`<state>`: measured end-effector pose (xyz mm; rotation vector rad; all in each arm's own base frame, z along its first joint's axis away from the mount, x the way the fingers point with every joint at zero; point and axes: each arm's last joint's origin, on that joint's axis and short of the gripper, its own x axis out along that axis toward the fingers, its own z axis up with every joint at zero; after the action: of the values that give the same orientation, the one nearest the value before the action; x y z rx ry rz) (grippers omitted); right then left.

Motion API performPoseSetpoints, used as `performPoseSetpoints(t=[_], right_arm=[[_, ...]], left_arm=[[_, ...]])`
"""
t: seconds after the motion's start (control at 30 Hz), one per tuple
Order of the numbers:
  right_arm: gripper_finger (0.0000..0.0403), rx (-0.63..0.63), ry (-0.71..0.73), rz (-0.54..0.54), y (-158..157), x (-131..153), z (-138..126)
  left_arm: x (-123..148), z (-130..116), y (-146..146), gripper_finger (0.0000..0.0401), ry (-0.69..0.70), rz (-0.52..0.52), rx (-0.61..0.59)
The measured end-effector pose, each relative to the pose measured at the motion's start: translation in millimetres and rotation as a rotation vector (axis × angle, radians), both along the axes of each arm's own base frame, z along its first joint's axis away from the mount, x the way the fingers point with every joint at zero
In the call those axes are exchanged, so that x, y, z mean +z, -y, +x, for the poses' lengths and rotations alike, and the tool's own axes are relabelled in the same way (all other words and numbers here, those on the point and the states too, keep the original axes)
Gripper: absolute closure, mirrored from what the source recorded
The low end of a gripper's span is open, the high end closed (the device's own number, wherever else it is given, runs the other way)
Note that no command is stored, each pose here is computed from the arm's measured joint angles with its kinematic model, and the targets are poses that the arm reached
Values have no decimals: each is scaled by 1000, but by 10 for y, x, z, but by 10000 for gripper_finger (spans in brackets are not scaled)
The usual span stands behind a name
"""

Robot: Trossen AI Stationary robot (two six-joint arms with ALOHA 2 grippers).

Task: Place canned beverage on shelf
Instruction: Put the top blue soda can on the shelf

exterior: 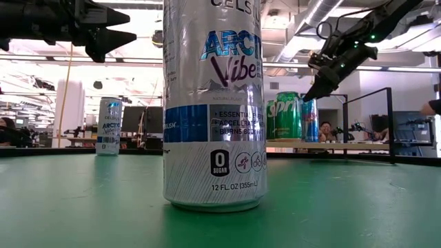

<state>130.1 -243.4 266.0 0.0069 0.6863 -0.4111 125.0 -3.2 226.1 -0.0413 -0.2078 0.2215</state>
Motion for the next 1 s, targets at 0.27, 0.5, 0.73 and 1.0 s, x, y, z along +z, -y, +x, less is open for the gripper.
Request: performPoseSetpoints(t=[0.27, 0.5, 0.73, 1.0], right_arm=[[119, -4, 0, 2, 1, 0, -2], [118, -6, 0, 4, 1, -3, -3], [117, -7, 0, 5, 0, -4, -3], [112, -16, 6, 6, 5, -1, -1]], left_arm=[[0, 0, 0, 137, -1, 4, 1], [-1, 0, 0, 137, -2, 4, 1], [-1, 0, 0, 137, -1, 3, 1], [-1, 0, 0, 137, -1, 2, 1]])
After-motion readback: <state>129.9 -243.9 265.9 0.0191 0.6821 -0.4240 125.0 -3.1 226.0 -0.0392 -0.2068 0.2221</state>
